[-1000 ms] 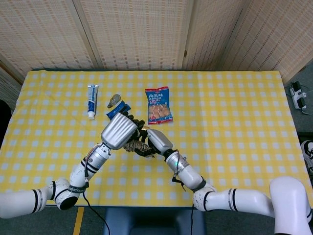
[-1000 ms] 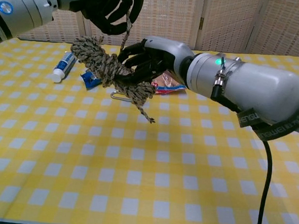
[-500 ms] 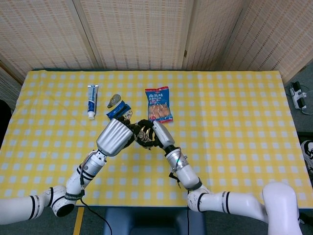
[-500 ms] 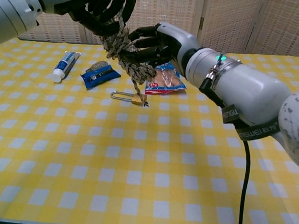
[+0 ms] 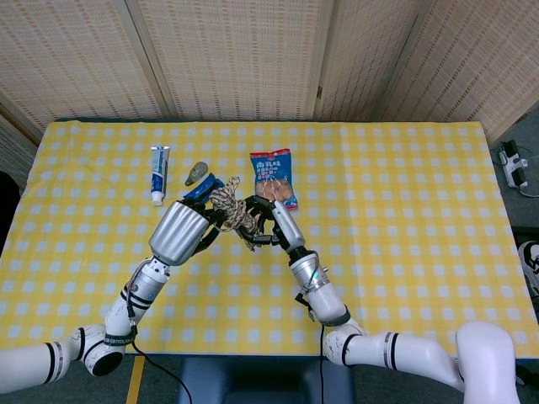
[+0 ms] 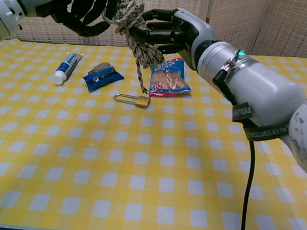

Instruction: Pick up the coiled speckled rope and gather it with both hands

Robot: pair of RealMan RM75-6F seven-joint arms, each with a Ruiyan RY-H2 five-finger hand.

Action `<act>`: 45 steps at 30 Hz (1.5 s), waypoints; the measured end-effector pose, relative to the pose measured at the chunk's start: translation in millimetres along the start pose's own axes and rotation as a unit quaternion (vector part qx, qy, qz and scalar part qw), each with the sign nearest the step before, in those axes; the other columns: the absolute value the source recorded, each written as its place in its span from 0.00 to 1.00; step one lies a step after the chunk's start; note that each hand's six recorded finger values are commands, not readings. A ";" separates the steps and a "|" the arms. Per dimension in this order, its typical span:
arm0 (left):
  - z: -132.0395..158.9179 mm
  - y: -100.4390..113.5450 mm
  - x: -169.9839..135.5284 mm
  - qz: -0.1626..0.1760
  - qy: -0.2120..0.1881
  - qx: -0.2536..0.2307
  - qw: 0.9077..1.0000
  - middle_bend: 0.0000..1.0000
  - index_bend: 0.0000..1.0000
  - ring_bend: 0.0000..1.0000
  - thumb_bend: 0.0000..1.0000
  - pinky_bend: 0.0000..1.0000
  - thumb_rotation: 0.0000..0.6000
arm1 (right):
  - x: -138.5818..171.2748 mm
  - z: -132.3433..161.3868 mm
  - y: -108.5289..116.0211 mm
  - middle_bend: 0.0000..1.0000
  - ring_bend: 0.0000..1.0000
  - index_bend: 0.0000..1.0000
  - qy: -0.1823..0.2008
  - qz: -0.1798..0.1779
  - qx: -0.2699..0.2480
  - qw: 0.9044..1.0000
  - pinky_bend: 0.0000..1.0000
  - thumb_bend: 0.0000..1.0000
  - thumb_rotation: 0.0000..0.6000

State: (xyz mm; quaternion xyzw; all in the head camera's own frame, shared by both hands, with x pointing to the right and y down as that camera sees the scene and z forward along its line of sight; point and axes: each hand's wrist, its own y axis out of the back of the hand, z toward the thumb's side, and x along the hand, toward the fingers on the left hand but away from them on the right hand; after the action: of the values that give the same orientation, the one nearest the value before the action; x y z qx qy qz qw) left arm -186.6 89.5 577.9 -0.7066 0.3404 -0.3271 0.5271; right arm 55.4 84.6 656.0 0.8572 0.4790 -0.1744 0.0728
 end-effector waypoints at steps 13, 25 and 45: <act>-10.6 -9.1 -9.3 -0.004 0.028 -0.011 1.000 0.80 0.70 0.72 0.71 0.68 1.00 | 0.1 11.0 16.4 0.78 0.81 0.91 0.037 -0.018 0.030 0.999 0.70 0.63 1.00; -21.0 -19.6 -21.0 -0.047 0.064 -0.007 0.997 0.53 0.31 0.50 0.46 0.57 1.00 | -1.6 7.0 31.5 0.78 0.80 0.91 0.048 -0.039 0.113 0.992 0.70 0.63 1.00; -108.3 -33.2 -80.9 -0.089 0.217 -0.051 0.971 0.40 0.28 0.37 0.43 0.36 1.00 | 20.4 11.4 67.8 0.78 0.80 0.91 0.049 -0.048 0.186 0.980 0.70 0.63 1.00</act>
State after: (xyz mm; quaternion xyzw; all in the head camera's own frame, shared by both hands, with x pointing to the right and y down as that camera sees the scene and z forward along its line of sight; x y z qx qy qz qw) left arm -315.8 106.8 626.6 -0.6721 0.3986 -0.5003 0.3729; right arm 120.0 61.5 635.1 0.8393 0.4818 -0.2213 -0.1205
